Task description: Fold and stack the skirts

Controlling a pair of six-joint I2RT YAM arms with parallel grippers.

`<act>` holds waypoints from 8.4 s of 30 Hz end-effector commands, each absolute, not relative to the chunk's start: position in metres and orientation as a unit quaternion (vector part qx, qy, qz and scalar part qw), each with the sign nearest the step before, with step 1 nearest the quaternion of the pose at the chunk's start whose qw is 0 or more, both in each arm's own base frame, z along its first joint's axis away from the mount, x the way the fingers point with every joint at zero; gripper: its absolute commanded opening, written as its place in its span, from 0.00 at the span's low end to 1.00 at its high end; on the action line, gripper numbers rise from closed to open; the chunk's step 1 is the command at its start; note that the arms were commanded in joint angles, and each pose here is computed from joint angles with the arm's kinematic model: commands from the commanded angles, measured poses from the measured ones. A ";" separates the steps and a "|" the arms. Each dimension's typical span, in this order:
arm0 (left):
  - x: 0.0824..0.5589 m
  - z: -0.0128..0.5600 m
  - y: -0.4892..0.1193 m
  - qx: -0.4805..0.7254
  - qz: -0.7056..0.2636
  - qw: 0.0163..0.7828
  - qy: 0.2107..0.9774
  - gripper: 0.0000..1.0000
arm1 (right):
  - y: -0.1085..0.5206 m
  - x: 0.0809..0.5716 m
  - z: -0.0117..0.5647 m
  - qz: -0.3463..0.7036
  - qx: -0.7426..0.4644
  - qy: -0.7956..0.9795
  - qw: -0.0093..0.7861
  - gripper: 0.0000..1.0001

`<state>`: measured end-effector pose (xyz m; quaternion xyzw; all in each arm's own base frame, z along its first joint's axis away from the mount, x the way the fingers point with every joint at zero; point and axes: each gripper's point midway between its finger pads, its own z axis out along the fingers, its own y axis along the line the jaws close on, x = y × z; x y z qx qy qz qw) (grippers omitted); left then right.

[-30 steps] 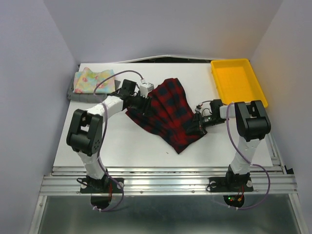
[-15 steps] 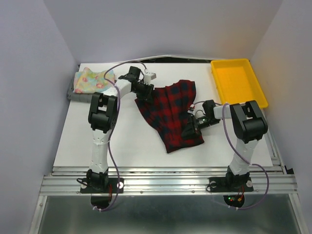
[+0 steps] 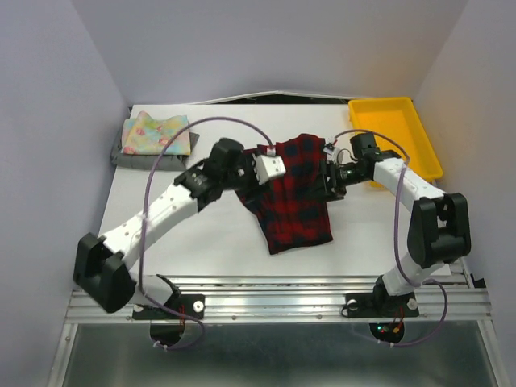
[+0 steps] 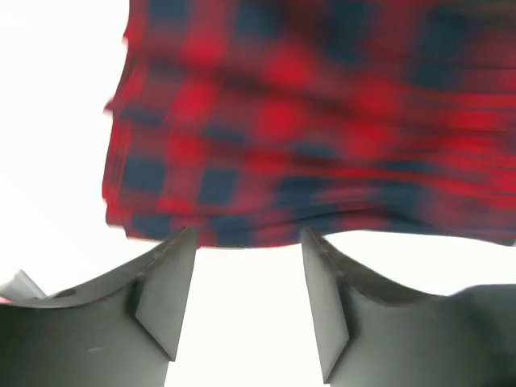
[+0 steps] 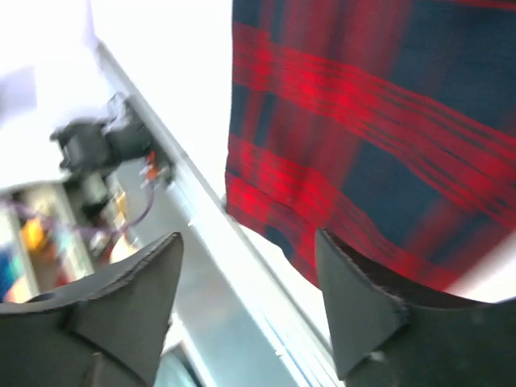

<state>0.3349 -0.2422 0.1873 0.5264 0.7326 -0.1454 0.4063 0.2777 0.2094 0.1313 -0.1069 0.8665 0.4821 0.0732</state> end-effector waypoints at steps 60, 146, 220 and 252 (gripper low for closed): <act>0.191 0.158 -0.369 0.572 -0.175 0.460 0.657 0.80 | 0.165 0.241 0.086 0.468 0.123 0.872 -0.075 0.01; 0.148 0.181 -0.298 0.730 -0.181 0.109 0.650 0.00 | 0.281 0.426 0.071 0.417 -0.378 0.806 0.183 0.54; 0.398 0.058 -0.294 0.656 0.033 0.307 0.688 0.00 | 0.290 0.366 0.031 0.497 -0.273 0.823 0.035 0.09; 0.437 0.213 -0.272 0.460 -0.086 0.394 0.791 0.99 | 0.167 0.428 0.259 0.411 -0.216 0.828 0.314 0.49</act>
